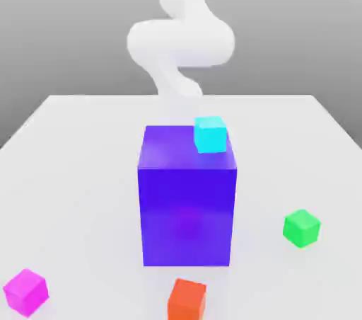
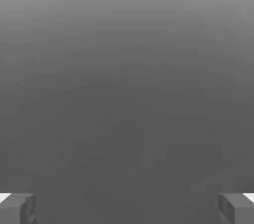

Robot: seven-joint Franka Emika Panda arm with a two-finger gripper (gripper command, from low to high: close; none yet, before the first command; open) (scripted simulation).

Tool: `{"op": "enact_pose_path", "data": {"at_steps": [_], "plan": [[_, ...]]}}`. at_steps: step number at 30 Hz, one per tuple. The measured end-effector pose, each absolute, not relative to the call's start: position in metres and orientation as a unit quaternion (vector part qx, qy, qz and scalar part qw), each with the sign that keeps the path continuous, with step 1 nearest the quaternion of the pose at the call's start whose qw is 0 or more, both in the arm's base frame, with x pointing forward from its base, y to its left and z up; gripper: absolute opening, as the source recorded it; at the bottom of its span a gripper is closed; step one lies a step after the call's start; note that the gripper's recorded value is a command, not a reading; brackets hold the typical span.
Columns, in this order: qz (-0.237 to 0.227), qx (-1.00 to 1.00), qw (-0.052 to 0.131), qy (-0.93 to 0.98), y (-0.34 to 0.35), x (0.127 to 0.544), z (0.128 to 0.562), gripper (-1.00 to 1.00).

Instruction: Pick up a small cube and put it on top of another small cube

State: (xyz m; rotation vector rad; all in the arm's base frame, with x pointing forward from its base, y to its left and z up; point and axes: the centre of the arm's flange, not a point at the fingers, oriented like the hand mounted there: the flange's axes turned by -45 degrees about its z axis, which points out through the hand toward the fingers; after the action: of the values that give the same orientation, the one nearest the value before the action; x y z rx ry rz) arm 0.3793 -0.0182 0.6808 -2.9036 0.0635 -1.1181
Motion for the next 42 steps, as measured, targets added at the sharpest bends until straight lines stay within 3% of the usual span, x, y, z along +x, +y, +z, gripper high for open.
{"op": "enact_pose_path", "data": {"at_steps": [8,15,23,29,33,34,42], "plan": [[-0.262,-0.961,0.041,0.075,-0.081,0.463,0.564,0.0],[-0.178,-0.974,0.047,0.131,-0.139,0.5,0.448,0.0],[-0.084,-0.976,0.032,0.2,-0.208,0.497,0.309,0.0],[-0.013,-0.969,0.006,0.245,-0.253,0.466,0.21,0.0],[-0.001,-0.968,0.0,0.252,-0.262,0.459,0.151,0.0],[-0.001,-0.968,0.0,0.252,-0.262,0.459,0.137,-1.0],[-0.001,-0.968,-0.001,0.252,-0.262,0.459,0.143,-1.0]]}}
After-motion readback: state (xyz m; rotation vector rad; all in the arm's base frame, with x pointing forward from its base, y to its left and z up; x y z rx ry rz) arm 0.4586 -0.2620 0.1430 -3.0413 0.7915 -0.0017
